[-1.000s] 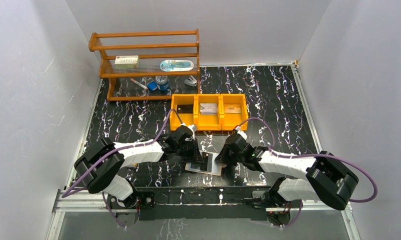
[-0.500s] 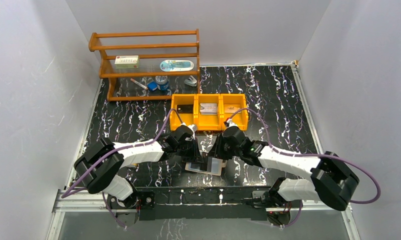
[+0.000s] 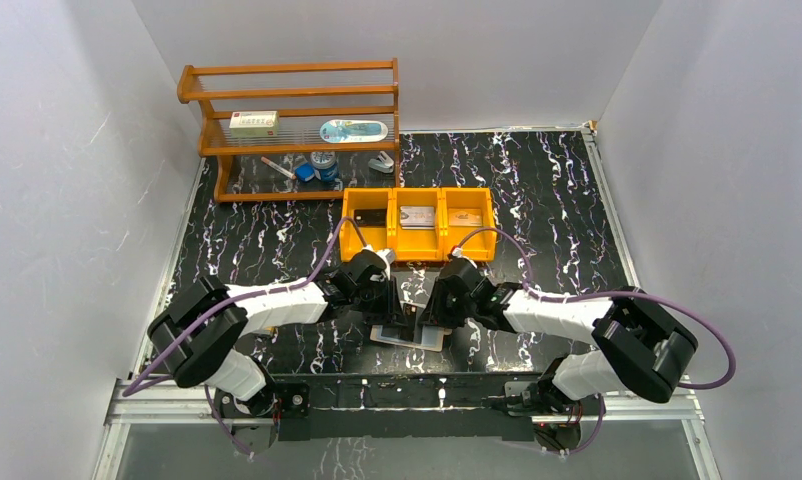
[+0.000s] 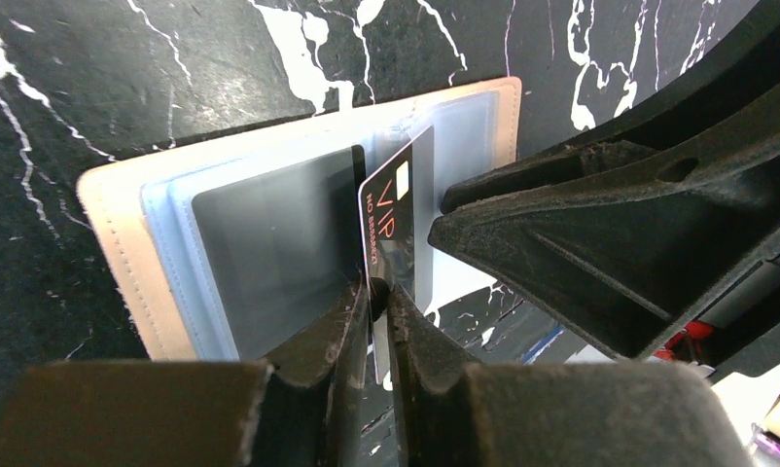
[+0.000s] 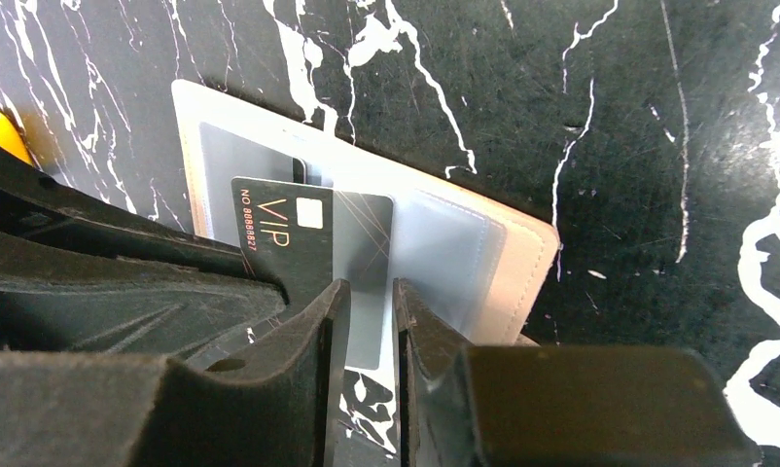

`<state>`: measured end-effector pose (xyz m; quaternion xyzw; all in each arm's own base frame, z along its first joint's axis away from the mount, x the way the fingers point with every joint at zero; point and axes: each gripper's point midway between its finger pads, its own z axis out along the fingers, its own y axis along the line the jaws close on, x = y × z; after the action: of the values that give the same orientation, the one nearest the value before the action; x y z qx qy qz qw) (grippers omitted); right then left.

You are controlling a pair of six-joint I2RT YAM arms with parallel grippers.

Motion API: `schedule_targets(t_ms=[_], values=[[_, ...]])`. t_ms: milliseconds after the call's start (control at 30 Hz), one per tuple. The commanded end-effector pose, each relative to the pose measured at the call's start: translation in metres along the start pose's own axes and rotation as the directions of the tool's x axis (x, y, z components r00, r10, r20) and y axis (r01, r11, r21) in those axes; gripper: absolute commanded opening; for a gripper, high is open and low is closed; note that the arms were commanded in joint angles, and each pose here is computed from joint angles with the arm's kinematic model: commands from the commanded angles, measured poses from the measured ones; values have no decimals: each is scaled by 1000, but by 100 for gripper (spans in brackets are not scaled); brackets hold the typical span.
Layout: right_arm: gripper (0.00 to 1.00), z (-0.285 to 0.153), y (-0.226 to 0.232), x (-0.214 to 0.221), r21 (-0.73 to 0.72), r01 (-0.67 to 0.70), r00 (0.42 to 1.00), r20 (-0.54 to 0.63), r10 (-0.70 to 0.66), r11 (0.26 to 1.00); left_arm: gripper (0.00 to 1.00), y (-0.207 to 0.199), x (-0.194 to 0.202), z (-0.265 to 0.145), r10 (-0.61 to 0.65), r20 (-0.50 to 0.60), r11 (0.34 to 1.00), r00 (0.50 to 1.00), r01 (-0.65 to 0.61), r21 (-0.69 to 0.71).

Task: Take the credit cards out of the card holder

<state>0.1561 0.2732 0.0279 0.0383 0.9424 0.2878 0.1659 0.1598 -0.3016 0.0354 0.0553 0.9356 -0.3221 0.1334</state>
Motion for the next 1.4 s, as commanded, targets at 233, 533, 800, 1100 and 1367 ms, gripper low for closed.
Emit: schedule_targets(t_ms=[233, 533, 800, 1100, 1367], values=[[29, 7, -20, 10, 33, -61, 998, -6, 61, 998, 16, -25, -1, 1, 20, -37, 995, 999, -16, 103], [30, 3, -14, -3, 25, -10, 1000, 28, 9, 1000, 0, -4, -6, -10, 46, 7, 998, 999, -46, -30], [31, -6, 5, -27, 40, 112, 992, 51, -114, 993, 0, 4, -26, -40, 72, 131, 992, 989, -57, -115], [41, -34, 51, -56, -73, 276, 953, 154, -262, 959, 0, -10, -49, -72, 94, 243, 994, 965, -78, -73], [44, -37, 55, -46, -177, 210, 969, 172, -180, 961, 0, 5, -61, -97, -43, 254, 994, 966, 16, 106]])
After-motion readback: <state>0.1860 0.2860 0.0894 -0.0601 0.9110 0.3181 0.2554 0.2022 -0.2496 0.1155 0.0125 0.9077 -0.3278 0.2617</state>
